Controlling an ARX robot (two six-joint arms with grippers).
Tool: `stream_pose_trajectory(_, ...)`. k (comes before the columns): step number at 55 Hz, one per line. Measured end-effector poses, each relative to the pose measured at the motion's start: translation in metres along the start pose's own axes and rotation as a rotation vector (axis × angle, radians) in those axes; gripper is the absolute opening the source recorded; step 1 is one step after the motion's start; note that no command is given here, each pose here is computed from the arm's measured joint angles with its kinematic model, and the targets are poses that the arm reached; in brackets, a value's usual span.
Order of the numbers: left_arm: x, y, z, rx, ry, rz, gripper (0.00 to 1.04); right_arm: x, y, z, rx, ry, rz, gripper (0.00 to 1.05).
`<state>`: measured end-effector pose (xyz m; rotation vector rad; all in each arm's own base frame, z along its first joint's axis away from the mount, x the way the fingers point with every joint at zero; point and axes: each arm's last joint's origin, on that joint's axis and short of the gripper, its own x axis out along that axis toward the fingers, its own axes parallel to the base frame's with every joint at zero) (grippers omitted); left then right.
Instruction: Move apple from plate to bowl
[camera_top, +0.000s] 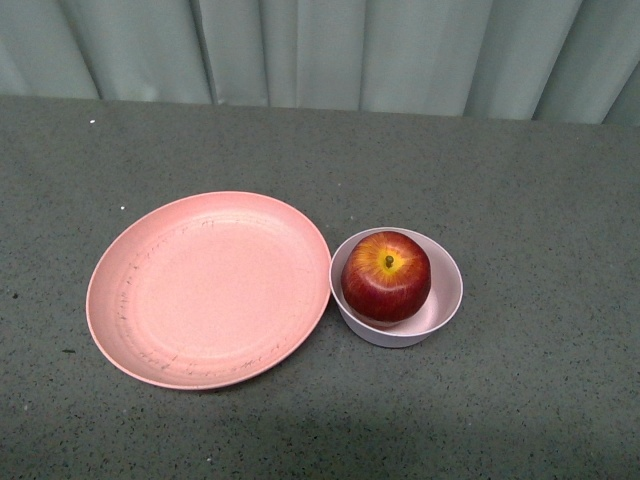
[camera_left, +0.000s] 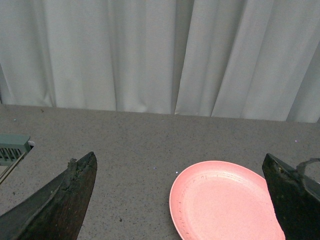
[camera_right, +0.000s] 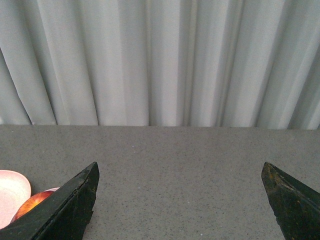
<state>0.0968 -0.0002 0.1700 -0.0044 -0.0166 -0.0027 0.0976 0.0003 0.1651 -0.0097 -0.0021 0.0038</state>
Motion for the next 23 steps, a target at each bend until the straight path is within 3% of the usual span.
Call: stream_pose_trajectory(23,0.0,0.0,0.0,0.0,0.0,0.0,0.98,0.0,0.0,0.0,0.0,0.0,0.0,0.95)
